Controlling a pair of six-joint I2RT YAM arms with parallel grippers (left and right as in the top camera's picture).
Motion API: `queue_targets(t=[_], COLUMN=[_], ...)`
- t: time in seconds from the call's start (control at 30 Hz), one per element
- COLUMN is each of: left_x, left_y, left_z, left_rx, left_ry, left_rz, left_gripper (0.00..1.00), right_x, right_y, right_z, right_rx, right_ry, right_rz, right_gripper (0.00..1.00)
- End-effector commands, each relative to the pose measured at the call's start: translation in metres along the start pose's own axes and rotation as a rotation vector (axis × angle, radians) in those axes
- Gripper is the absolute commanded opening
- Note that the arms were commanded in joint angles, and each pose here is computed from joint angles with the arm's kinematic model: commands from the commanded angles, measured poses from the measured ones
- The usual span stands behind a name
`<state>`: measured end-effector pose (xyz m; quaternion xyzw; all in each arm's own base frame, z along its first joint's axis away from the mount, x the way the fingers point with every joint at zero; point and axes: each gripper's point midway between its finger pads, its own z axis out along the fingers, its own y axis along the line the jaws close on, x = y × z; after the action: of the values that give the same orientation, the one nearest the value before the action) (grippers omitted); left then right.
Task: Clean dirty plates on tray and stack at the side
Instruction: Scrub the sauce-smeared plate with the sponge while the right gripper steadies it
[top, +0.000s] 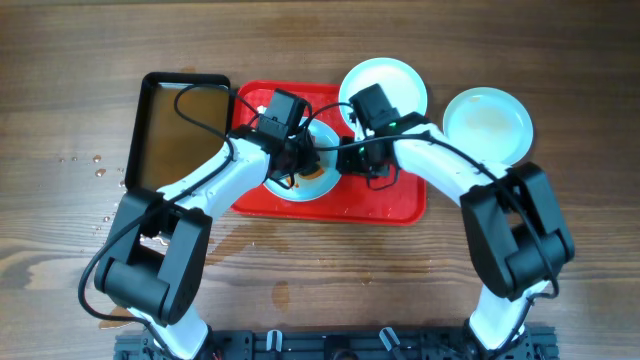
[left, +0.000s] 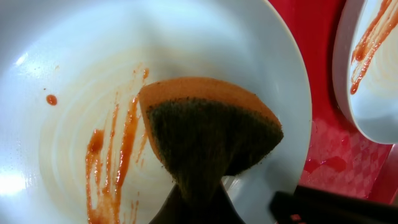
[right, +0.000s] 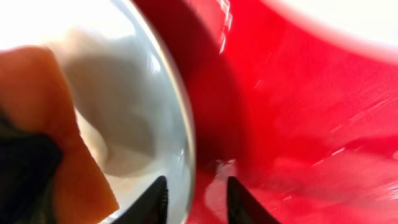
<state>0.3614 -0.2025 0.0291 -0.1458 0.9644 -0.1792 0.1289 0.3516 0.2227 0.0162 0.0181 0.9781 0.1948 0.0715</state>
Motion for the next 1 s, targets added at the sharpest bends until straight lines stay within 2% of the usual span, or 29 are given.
queue_targets(t=[0.0,0.1,0.23,0.37,0.8,0.97], left_x=[0.002,0.002,0.002,0.003,0.003,0.004], left_y=[0.002,0.002,0.002,0.003,0.004,0.004], left_z=[0.003,0.003,0.003,0.003,0.003,0.003], left_rx=[-0.016,-0.016,-0.016,-0.02,-0.023,-0.023], left_ry=[-0.001,-0.001,-0.001,0.004,0.007,0.007], left_rz=[-0.006,-0.005,-0.005,-0.006,-0.007,-0.007], left_gripper=[0.04,0.04,0.04,0.04,0.04,0.04], right_x=[-0.034,-0.044,-0.056,-0.06,-0.043,-0.035], right_y=[0.01,0.011,0.018,0.019,0.007,-0.001], right_z=[-0.029,-0.031,-0.033,-0.03,0.007,0.022], right_rx=[-0.045,-0.052,-0.071,-0.076,-0.091,-0.076], right_ry=[-0.123,-0.163,-0.216,-0.229,-0.121,-0.076], right_rz=[-0.171,-0.289,-0.339,-0.341,-0.291,-0.252], right_gripper=[0.32,0.29,0.24,0.24,0.24,0.2])
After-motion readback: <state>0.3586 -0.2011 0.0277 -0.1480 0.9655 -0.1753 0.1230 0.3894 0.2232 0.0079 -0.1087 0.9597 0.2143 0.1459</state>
